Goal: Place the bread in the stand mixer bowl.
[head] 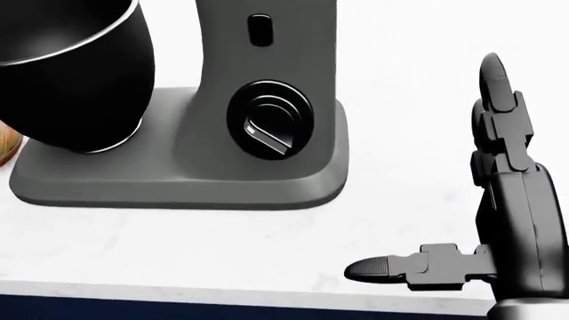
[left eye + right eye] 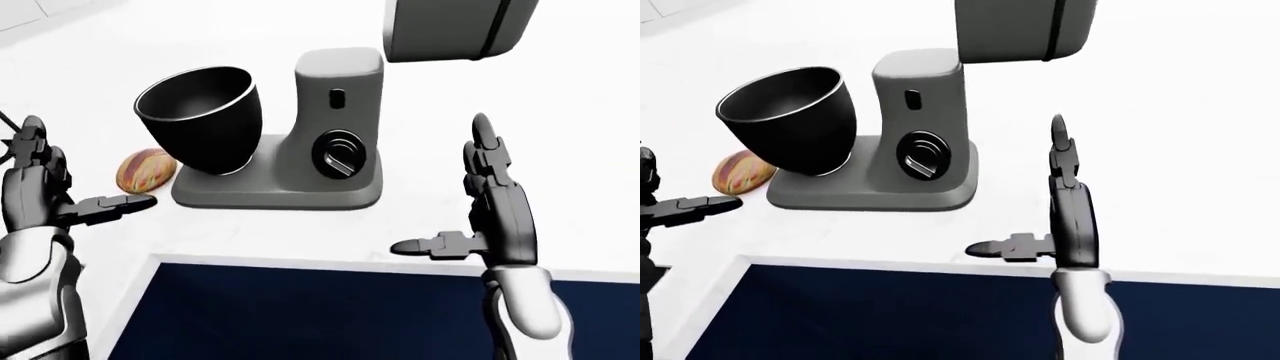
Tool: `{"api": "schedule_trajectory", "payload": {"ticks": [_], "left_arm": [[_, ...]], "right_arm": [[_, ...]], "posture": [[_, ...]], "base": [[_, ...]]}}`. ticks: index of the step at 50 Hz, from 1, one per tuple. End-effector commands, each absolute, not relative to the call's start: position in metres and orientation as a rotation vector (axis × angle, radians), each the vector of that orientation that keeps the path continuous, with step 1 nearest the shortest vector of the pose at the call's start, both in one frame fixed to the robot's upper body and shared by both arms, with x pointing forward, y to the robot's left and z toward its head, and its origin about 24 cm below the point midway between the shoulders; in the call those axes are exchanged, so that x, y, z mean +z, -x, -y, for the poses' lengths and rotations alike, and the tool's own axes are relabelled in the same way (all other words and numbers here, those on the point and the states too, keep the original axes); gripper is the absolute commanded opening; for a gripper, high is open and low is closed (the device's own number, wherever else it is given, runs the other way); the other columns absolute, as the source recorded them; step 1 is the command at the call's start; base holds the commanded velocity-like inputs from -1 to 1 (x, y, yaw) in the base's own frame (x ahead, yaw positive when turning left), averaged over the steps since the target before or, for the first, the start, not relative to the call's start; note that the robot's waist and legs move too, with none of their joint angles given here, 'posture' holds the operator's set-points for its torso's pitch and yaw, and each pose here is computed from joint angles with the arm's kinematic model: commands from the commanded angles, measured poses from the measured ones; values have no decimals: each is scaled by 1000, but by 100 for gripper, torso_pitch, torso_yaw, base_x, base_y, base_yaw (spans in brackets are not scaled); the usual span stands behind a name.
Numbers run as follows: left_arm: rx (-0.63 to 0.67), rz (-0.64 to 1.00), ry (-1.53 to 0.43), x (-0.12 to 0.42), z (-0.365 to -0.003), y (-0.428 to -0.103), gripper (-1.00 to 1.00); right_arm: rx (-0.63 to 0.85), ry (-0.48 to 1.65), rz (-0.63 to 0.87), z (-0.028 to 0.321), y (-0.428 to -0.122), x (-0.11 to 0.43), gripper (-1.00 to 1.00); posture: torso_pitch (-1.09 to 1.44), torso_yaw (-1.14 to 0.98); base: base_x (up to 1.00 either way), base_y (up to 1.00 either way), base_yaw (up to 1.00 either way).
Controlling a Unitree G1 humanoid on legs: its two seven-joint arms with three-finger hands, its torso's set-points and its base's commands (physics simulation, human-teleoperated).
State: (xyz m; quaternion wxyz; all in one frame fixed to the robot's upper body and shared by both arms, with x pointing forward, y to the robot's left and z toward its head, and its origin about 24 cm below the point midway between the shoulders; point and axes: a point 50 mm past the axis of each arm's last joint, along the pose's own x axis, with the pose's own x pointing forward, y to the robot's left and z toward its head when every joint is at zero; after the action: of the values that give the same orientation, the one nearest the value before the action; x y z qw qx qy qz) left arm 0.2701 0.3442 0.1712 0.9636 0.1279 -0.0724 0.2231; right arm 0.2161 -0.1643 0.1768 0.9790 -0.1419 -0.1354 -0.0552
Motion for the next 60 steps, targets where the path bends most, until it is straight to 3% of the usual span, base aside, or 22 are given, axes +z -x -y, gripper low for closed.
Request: {"api": "schedule_trajectory", "payload": {"ticks": [1, 30, 60], "left_arm": [[474, 227, -289, 184, -347, -269, 100], [454, 79, -164, 147, -364, -330, 100], [387, 200, -158, 214, -338, -362, 100]], "right_arm": [[-110, 289, 355, 162, -212, 189, 100], [-106, 292, 356, 161, -213, 189, 100], [-98, 289, 347, 160, -216, 186, 100]], "posture": [[0, 0], [0, 0], [0, 0]], "base": [[0, 0, 0], [0, 0, 0], [0, 0, 0]]}}
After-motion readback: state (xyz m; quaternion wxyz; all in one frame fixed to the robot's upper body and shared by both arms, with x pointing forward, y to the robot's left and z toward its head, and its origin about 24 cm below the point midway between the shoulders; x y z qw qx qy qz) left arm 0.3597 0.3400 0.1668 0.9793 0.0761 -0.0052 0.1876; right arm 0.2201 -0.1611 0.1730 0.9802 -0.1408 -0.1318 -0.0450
